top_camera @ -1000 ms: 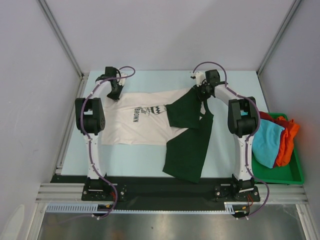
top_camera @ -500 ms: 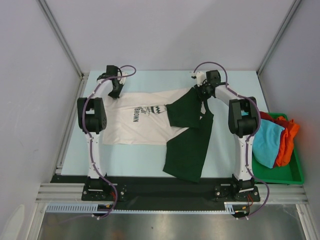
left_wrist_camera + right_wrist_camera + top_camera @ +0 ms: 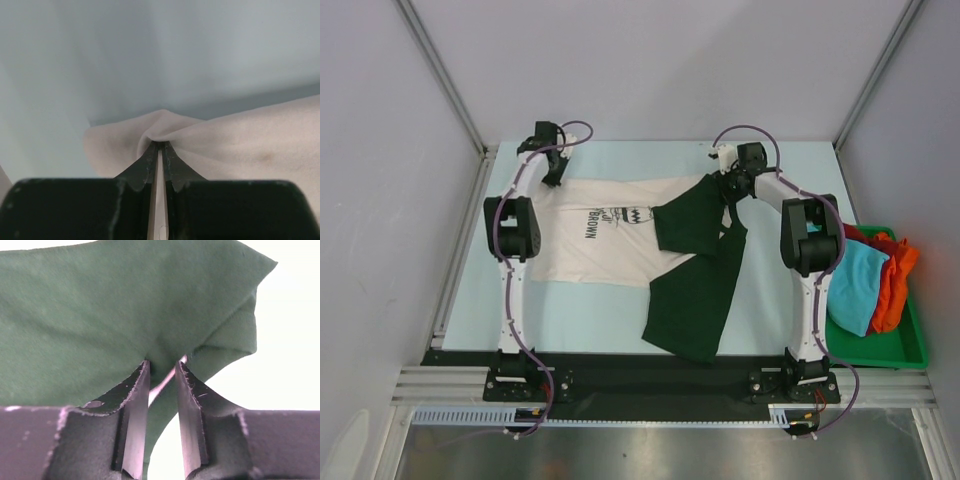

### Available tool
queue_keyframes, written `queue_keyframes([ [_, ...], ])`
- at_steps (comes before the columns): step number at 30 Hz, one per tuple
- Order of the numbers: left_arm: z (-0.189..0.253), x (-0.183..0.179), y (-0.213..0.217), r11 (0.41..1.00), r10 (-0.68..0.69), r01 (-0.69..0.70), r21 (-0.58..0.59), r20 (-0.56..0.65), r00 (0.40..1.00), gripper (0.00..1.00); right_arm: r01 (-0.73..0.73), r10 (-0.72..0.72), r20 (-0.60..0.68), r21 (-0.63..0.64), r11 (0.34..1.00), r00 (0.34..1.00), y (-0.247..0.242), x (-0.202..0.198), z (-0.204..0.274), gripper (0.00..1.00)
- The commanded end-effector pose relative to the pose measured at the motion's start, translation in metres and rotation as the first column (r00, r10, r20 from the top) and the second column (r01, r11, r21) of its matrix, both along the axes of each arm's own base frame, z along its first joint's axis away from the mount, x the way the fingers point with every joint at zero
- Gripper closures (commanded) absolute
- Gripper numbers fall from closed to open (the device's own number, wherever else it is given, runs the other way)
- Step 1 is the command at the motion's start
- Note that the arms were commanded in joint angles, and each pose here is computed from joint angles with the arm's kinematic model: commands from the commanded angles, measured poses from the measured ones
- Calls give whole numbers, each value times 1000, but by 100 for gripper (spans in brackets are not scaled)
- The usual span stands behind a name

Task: Fold and stack the t-shirts
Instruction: Fold the tshirt

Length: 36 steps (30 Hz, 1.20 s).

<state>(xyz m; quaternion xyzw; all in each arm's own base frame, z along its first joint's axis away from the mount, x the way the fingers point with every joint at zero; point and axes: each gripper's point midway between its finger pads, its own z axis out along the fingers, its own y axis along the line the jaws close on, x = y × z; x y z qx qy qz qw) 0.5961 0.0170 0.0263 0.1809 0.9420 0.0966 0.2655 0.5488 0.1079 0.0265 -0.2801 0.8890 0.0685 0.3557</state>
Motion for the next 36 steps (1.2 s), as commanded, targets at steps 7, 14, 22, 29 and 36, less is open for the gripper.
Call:
queue_keyframes([
  [7, 129, -19, 4, 999, 35, -34, -7, 256, 966, 87, 61, -57, 113, -38, 997, 992, -33, -22, 89, 60],
  [14, 107, -71, -25, 981, -170, 133, 142, 289, 942, 50, -65, 71, 190, -35, 997, 979, -26, -61, 119, 52],
  [22, 111, -149, -64, 988, -154, 155, 23, 290, 944, 44, -450, 457, 188, -80, 889, 869, 22, -172, 90, 46],
  [29, 109, -196, -58, 989, -143, 143, 19, 276, 950, 44, -760, 788, 184, -208, 615, 587, 61, -284, 72, 48],
  [36, 89, -235, -56, 986, -158, 165, -10, 245, 957, 48, -899, 932, 77, -248, 361, 354, 78, -370, 45, 51],
])
